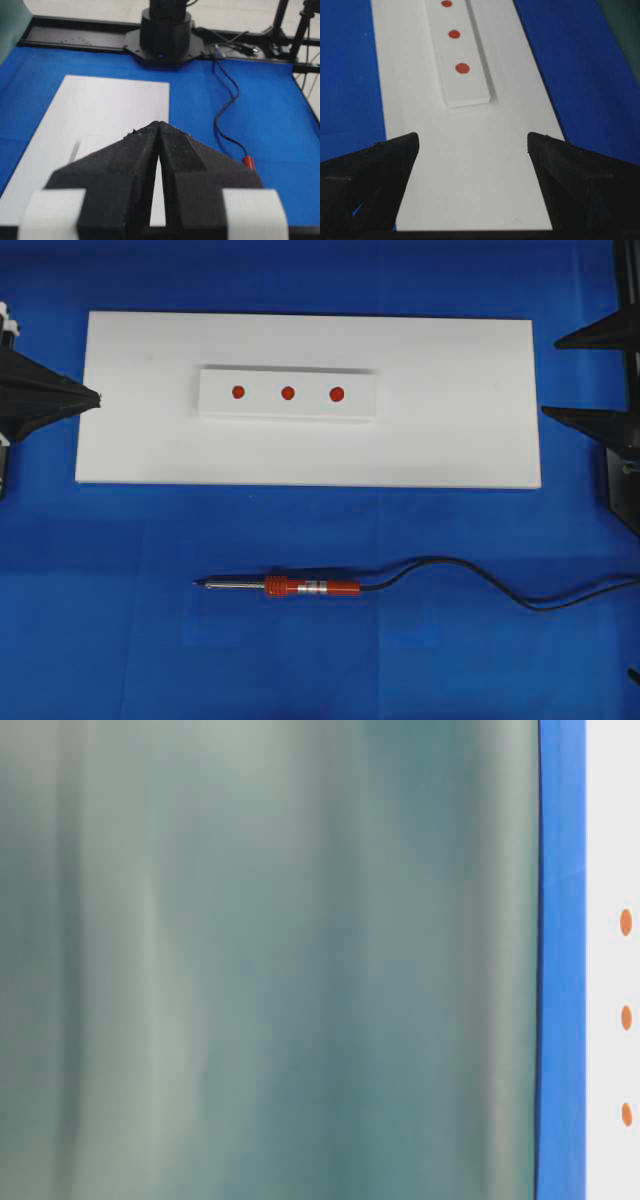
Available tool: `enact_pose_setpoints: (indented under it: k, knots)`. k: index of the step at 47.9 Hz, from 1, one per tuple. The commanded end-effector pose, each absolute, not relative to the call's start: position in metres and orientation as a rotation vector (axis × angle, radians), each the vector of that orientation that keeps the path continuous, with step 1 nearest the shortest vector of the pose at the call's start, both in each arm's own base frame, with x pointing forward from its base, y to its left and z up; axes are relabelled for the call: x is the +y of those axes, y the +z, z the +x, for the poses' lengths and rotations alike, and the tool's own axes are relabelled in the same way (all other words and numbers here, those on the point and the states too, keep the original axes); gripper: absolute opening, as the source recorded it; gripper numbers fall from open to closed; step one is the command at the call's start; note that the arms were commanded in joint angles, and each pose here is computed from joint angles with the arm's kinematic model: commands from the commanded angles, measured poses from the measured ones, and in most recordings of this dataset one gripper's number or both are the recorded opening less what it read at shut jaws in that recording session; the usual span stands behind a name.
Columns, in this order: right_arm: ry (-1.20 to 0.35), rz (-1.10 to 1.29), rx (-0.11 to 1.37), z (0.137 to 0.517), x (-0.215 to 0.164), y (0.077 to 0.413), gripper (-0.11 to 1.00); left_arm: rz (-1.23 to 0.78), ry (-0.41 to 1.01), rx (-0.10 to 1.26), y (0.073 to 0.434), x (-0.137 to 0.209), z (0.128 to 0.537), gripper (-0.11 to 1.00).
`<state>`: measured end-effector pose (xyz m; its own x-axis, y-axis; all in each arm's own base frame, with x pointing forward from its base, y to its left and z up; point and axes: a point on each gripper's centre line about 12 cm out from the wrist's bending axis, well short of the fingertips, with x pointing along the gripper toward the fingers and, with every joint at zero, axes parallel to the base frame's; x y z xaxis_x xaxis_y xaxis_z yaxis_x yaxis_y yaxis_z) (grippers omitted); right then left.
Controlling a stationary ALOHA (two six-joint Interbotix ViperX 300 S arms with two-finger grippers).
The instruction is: Touch the tip of the soldering iron to the mark.
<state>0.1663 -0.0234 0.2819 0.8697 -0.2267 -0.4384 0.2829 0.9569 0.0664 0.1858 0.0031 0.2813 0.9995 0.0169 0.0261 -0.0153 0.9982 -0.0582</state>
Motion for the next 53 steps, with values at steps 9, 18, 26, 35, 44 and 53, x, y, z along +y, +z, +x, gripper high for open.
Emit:
enact_pose_setpoints:
  k: [9,18,26,35,44,53]
  knots:
    - [-0.264,0.129,0.434,0.1668,-0.0233,0.2828,0.83,-0.058,0.014,-0.042,0.2863,0.0028,0.1873,0.00]
    - [-0.264,0.131,0.436,0.1667,-0.0232,0.2826,0.83,-0.058,0.014,-0.040,0.2857,0.0028,0.1872,0.00]
    - [-0.265,0.131,0.435,0.1667,-0.0233,0.2831,0.83,-0.058,0.014,-0.042,0.2863,0.0028,0.1873,0.00]
    - [-0.264,0.131,0.436,0.1667,-0.0232,0.2826,0.83,-0.058,0.014,-0.042,0.2865,0.0028,0.1868,0.00]
    - [-0.263,0.130,0.436,0.1667,-0.0230,0.2826,0.83,-0.058,0.014,-0.039,0.2860,0.0028,0.1873,0.00]
    - [-0.257,0.129,0.435,0.1669,-0.0221,0.2827,0.83,-0.058,0.014,-0.037,0.2853,0.0028,0.1873,0.00]
